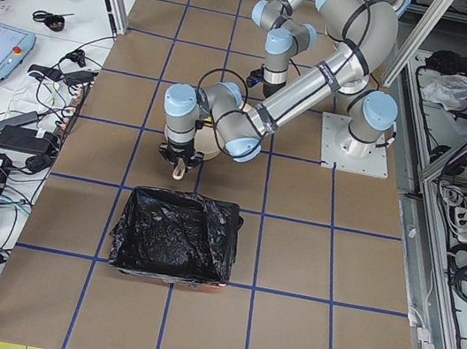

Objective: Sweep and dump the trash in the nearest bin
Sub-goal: 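Sweep the yellow sponge and tan trash into the dustpan with the right gripper's brush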

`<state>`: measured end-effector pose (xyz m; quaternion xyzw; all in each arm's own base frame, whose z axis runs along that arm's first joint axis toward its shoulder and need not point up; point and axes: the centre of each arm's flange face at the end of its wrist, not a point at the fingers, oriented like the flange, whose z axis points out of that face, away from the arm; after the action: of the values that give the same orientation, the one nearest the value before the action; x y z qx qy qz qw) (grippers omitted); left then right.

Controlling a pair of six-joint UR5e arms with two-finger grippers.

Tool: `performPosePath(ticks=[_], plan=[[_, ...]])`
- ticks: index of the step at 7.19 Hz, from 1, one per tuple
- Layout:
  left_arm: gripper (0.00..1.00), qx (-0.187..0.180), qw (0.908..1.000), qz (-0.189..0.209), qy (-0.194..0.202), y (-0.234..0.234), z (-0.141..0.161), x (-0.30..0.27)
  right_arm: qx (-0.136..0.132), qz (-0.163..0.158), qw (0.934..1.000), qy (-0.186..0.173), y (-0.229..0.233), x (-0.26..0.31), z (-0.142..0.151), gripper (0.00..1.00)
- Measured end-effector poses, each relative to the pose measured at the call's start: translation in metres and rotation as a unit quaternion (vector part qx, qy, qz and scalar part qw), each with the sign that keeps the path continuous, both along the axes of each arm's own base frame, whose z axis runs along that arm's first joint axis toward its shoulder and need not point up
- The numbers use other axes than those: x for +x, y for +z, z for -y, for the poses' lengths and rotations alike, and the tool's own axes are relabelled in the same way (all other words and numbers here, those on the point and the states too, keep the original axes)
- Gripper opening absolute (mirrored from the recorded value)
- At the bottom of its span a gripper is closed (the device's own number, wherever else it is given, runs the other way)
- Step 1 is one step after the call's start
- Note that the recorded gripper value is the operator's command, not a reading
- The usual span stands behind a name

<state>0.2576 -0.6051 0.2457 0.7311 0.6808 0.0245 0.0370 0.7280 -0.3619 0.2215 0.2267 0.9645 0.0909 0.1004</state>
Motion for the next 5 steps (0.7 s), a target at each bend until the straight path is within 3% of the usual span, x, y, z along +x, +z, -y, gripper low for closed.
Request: performPosePath(ticks=[2,4,5], plan=[[0.0,0.0,1.0,0.0,-0.002,-0.001,0.002,-0.004,-0.018,0.02,0.9963,0.082,-0.006,0.01,0.009,0.0],[0.0,0.0,1.0,0.0,-0.002,-0.002,0.003,-0.005,-0.041,0.034,0.9828,0.177,-0.011,0.008,0.02,0.0],[0.0,0.0,1.0,0.0,-0.002,-0.002,0.003,-0.005,-0.054,0.039,0.9722,0.224,-0.014,0.005,0.027,0.0]])
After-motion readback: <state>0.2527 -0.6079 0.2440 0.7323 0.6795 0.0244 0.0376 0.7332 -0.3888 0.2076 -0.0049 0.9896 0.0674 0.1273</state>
